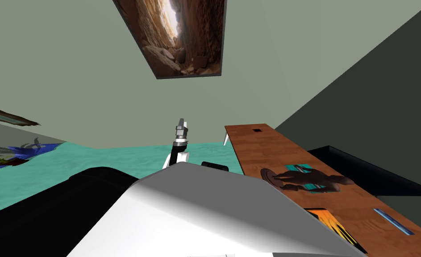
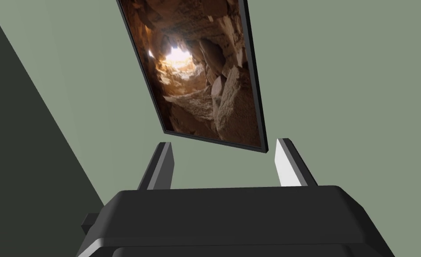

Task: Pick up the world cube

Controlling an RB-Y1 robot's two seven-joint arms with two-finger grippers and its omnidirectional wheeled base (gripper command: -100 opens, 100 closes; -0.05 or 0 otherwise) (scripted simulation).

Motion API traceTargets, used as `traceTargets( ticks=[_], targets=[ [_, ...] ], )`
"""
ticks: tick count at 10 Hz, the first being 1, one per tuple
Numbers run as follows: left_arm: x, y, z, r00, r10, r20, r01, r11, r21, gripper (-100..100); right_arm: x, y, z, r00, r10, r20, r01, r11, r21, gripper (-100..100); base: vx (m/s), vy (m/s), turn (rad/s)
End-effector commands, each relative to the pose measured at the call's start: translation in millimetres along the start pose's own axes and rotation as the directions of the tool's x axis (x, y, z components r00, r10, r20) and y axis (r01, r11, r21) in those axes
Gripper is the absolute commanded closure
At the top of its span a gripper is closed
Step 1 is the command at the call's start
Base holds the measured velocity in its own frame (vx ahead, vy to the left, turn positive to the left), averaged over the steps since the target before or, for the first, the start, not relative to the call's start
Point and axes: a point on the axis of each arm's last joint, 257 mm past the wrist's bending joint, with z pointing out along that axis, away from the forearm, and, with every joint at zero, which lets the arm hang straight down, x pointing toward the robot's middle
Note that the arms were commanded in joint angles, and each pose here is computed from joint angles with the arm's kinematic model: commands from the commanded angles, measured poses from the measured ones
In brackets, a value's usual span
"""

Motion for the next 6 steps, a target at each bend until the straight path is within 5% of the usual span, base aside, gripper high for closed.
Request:
traceTargets(
  ticks=[1, 5, 6],
  targets=[
    [0.0, 0.0, 0.0, 1.0, 0.0, 0.0, 0.0, 1.0, 0.0, 0, 0.0, 0.0, 0.0, 1.0, 0.0, 0.0, 0.0, 1.0, 0.0, 100, 0.0, 0.0, 0.0],
    [0.0, 0.0, 0.0, 1.0, 0.0, 0.0, 0.0, 1.0, 0.0, 0, -0.1, 1.1, 0.1, 1.0, 0.001, 0.001, -0.001, 1.0, -0.002, 100, 0.0, 0.0, 0.0],
    [0.0, 0.0, 0.0, 1.0, 0.0, 0.0, 0.0, 1.0, 0.0, 0, -0.1, 1.1, 0.1, 1.0, 0.001, 0.001, -0.001, 1.0, -0.002, 0, 0.0, 0.0, 0.0]
  ],
)
